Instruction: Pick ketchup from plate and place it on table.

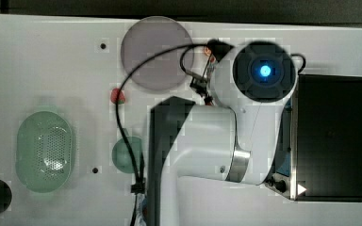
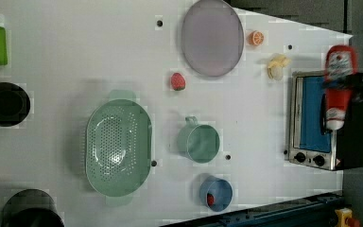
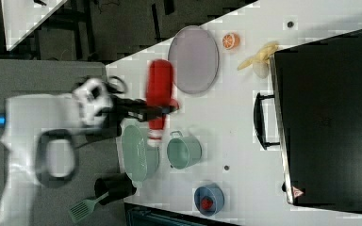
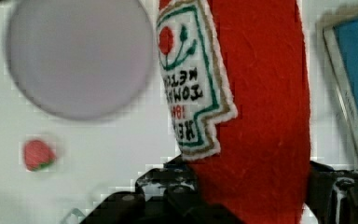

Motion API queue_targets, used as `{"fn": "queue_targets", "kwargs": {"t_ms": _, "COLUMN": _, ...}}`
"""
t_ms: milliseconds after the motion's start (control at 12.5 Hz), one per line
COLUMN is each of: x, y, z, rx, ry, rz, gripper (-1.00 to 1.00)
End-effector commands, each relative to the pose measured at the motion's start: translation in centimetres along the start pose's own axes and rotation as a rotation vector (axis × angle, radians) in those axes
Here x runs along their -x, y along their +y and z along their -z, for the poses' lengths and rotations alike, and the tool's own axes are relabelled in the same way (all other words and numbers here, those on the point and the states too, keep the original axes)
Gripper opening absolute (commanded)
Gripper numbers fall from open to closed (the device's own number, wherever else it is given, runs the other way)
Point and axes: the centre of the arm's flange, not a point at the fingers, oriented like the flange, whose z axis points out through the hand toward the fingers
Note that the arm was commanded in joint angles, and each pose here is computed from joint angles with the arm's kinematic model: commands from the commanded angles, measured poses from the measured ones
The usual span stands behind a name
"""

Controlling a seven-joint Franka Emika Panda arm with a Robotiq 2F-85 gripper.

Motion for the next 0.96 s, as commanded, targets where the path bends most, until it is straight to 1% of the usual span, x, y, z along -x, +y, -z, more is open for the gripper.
{"fn": "queue_targets", "kwargs": {"t_ms": 80, "x": 2.7, "y": -0.1, "z": -8.7, "rx": 0.009, "ry": -0.104, "rz": 0.022, "gripper": 0.27}}
{"fn": "queue_targets", "kwargs": {"t_ms": 240, "x": 4.2, "y": -0.2, "z": -12.8, "rx": 0.006, "ry": -0.089, "rz": 0.029, "gripper": 0.27}}
{"fn": "queue_targets", "kwargs": {"t_ms": 320, "x": 4.8, "y": -0.3, "z": -14.7, "rx": 0.005, "ry": -0.094, "rz": 0.034, "gripper": 0.27}}
{"fn": "queue_targets", "kwargs": {"t_ms": 560, "x": 5.5, "y": -0.7, "z": -19.4, "rx": 0.014, "ry": -0.162, "rz": 0.035, "gripper": 0.27}}
{"fn": "queue_targets", "kwargs": {"t_ms": 640, "x": 5.5, "y": -0.7, "z": -20.6, "rx": 0.013, "ry": -0.167, "rz": 0.035, "gripper": 0.27}}
{"fn": "queue_targets", "kwargs": {"t_ms": 720, "x": 5.3, "y": -0.9, "z": -21.6, "rx": 0.009, "ry": -0.159, "rz": 0.037, "gripper": 0.27}}
{"fn": "queue_targets", "kwargs": {"t_ms": 800, "x": 5.3, "y": -1.0, "z": -22.3, "rx": 0.006, "ry": -0.155, "rz": 0.038, "gripper": 0.36}}
{"fn": "queue_targets", "kwargs": {"t_ms": 960, "x": 5.4, "y": -1.1, "z": -22.5, "rx": 0.006, "ry": -0.157, "rz": 0.04, "gripper": 0.79}}
